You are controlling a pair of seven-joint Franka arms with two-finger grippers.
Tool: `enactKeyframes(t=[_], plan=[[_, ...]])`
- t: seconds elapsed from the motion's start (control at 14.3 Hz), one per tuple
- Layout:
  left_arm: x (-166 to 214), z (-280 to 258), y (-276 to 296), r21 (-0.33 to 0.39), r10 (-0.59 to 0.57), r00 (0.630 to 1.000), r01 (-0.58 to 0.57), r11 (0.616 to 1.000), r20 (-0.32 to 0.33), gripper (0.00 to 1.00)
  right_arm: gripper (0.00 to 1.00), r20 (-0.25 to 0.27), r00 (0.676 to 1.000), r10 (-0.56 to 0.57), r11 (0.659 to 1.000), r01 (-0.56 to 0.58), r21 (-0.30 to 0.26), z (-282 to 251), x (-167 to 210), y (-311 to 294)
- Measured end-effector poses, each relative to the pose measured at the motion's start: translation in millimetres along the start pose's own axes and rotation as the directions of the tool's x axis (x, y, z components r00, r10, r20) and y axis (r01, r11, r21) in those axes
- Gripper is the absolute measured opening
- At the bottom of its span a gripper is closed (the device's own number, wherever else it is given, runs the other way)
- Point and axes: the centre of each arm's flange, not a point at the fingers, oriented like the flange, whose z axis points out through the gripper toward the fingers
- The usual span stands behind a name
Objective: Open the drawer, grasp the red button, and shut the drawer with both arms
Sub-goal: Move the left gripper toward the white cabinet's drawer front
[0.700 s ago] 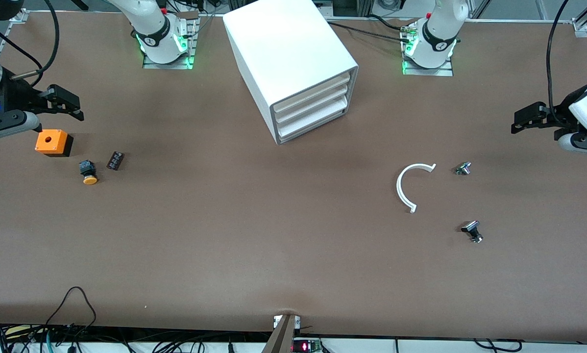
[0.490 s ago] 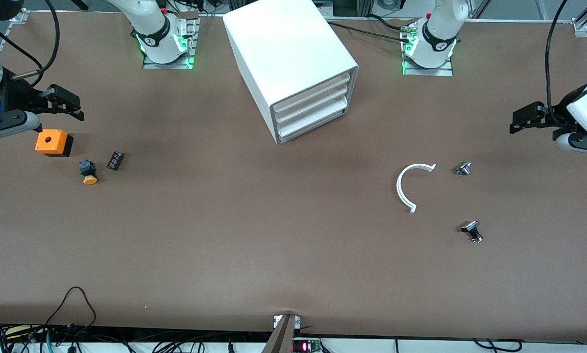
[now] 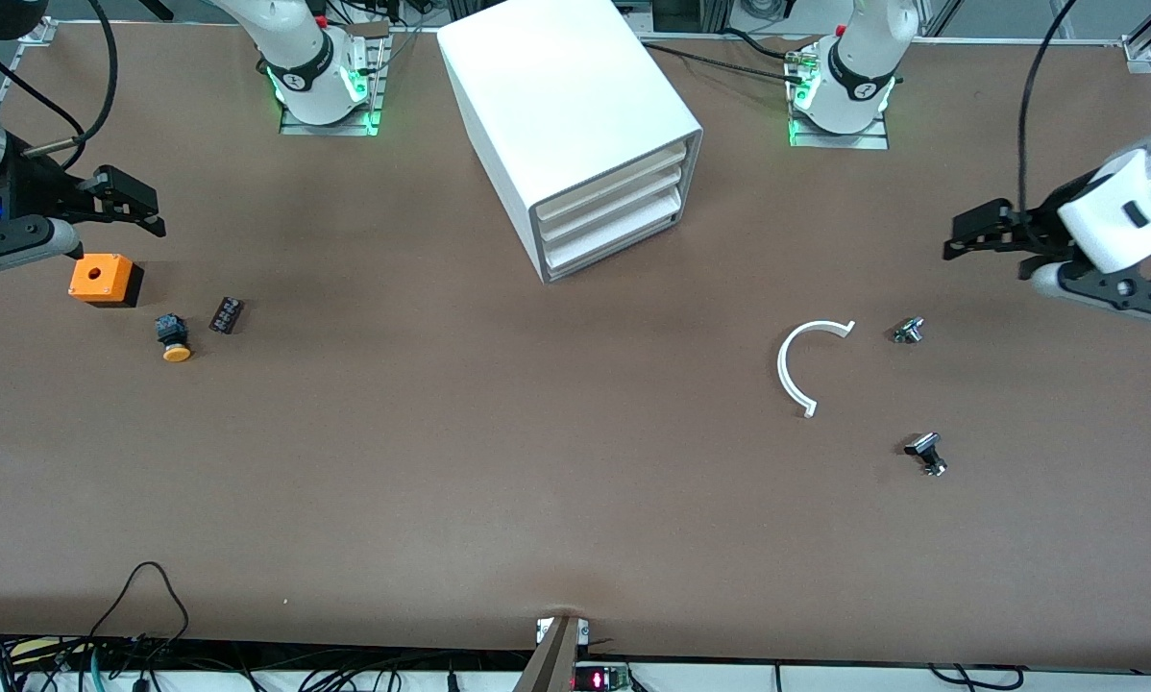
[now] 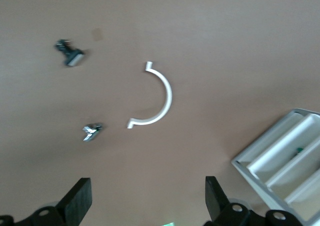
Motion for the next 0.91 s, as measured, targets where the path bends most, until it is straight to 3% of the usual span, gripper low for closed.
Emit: enactKeyframes(t=[0.35,0.56,0.91], plan=[[22,52,79,-0.017,0.111,0.989,-0.110,0.994,0.097,1.00,1.00,0.000,1.000,-0.001,1.000,0.001,0.000,0,0,0],[36,90,106,-0.126,0.191,0.970,-0.173,0.977,0.152,1.00,1.00,0.000,1.000,-0.001,1.000,0.001,0.000,0,0,-1],[57,154,144,-0.342,0.383,0.905,-0.306,0.888,0.183,1.00,1.00,0.000,1.000,-0.001,1.000,0.001,0.000,0,0,-1]])
